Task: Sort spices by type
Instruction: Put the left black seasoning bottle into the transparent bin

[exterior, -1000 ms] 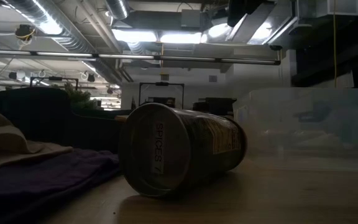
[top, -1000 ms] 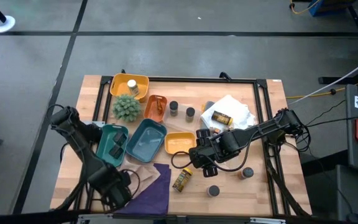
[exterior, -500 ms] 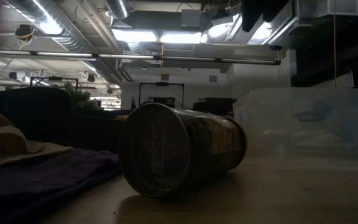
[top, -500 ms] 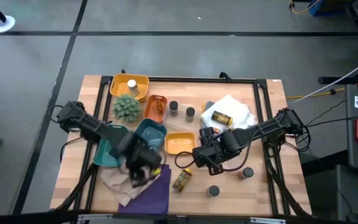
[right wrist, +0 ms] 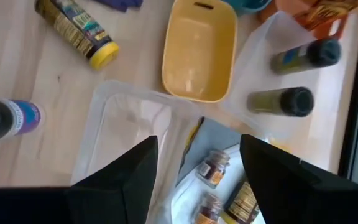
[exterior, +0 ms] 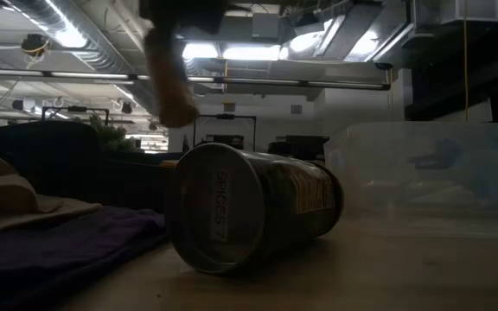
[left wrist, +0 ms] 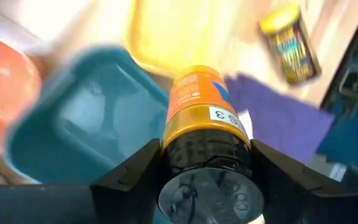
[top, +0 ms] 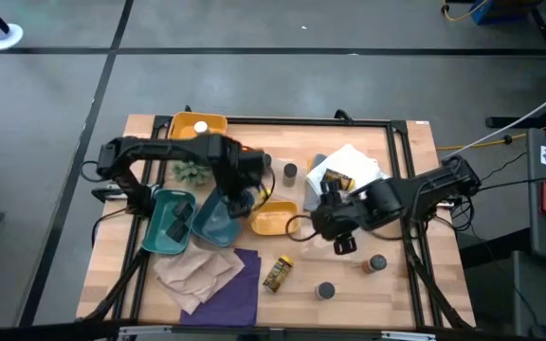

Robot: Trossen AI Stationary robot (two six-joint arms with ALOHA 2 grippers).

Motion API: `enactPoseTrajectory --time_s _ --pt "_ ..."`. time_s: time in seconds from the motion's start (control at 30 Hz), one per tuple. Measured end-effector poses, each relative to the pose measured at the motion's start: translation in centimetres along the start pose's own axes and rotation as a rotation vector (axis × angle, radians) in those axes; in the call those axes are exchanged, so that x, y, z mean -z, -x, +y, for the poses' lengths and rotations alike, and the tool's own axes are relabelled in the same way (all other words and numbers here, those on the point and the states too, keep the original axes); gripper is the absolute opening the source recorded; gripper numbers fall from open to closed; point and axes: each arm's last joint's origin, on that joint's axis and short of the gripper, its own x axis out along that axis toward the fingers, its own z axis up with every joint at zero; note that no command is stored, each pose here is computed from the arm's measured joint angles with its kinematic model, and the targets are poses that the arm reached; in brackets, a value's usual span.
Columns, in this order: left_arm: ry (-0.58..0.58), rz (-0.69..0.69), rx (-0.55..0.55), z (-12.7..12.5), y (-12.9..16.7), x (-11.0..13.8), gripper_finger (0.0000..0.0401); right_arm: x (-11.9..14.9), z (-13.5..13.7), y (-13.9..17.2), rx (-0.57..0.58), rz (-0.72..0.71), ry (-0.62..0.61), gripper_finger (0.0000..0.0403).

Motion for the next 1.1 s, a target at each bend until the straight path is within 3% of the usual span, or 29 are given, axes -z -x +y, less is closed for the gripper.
enactPoseTrajectory --time_s 0.23,0.47,0.7,1.1 --pt "0.047 -0.161 0.002 4.5 1.5 -2.3 0.0194 1.0 -3.3 1.7 0.031 -0.052 -0.093 0.0230" --pt "0.089 -0.298 -0.094 7.1 2.5 -3.6 0.0195 1.5 -7.3 1.1 0.080 -0.029 -0.175 0.0230" --pt "0.106 -0.283 -0.196 7.8 1.9 -3.9 0.0194 2.0 -11.5 0.4 0.044 -0.065 -0.272 0.0230" --pt "0.148 -0.143 -0.229 8.6 -2.6 -5.6 0.0198 3.2 -16.3 -0.2 0.100 -0.103 -0.399 0.0230"
